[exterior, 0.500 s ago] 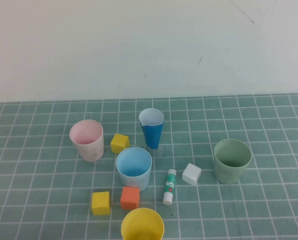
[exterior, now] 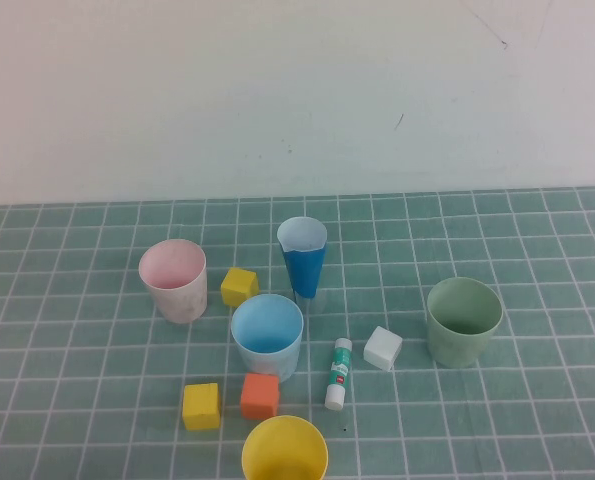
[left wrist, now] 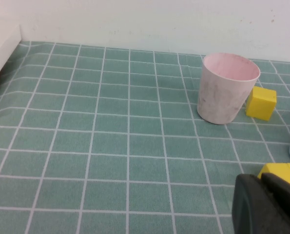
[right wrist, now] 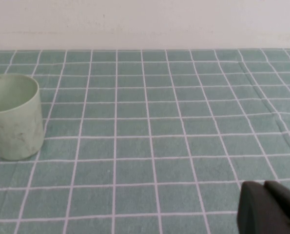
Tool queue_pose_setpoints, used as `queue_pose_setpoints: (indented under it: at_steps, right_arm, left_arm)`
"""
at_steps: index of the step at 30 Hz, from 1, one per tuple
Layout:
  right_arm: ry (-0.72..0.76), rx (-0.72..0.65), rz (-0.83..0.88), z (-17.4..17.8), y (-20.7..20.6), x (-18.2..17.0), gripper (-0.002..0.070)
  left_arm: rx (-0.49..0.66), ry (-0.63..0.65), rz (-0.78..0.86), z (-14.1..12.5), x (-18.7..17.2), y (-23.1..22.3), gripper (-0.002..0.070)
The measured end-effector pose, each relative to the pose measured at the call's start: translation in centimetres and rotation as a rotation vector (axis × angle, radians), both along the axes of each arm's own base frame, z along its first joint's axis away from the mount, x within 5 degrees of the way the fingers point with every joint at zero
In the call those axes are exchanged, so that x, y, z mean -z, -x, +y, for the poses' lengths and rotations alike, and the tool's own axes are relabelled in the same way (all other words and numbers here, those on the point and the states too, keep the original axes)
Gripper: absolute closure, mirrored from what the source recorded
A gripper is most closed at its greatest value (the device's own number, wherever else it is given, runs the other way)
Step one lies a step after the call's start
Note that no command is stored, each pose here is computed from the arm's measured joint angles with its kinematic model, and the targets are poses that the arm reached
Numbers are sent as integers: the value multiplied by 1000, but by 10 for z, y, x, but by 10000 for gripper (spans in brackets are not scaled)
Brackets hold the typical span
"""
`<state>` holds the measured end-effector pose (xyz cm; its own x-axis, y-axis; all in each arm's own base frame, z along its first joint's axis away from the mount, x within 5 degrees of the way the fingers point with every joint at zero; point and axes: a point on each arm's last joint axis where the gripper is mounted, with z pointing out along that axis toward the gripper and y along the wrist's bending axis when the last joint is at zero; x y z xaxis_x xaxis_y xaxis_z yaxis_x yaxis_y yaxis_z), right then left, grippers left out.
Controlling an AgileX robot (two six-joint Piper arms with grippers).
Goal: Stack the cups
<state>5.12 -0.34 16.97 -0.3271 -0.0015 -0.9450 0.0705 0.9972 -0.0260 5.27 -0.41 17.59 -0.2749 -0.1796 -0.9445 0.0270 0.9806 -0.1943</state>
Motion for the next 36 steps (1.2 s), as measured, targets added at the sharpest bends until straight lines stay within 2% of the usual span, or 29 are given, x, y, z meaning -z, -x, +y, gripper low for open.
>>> queue_pose_setpoints:
  at_steps: [17, 21, 23, 26, 32, 36]
  right_arm:
    - [0, 0, -2, 0, 0, 0, 678]
    - [4, 2, -41, 0, -1, -2, 678]
    - [9, 5, -95, -1, -3, -6, 679]
    - [22, 10, -228, -1, -5, -18, 678]
    - [55, 26, -580, -3, -2, -50, 678]
    - [72, 34, -761, -3, 3, -66, 678]
  left_arm:
    - [1, -2, 0, 0, 0, 0, 678]
    - [1, 2, -50, 0, -4, -1, 678]
    - [2, 8, -110, 0, -9, -2, 678]
    - [6, 11, -293, -1, -26, -3, 678]
    - [29, -139, -690, -3, -60, 4, 678]
    - [47, -172, -914, -7, -77, 15, 678]
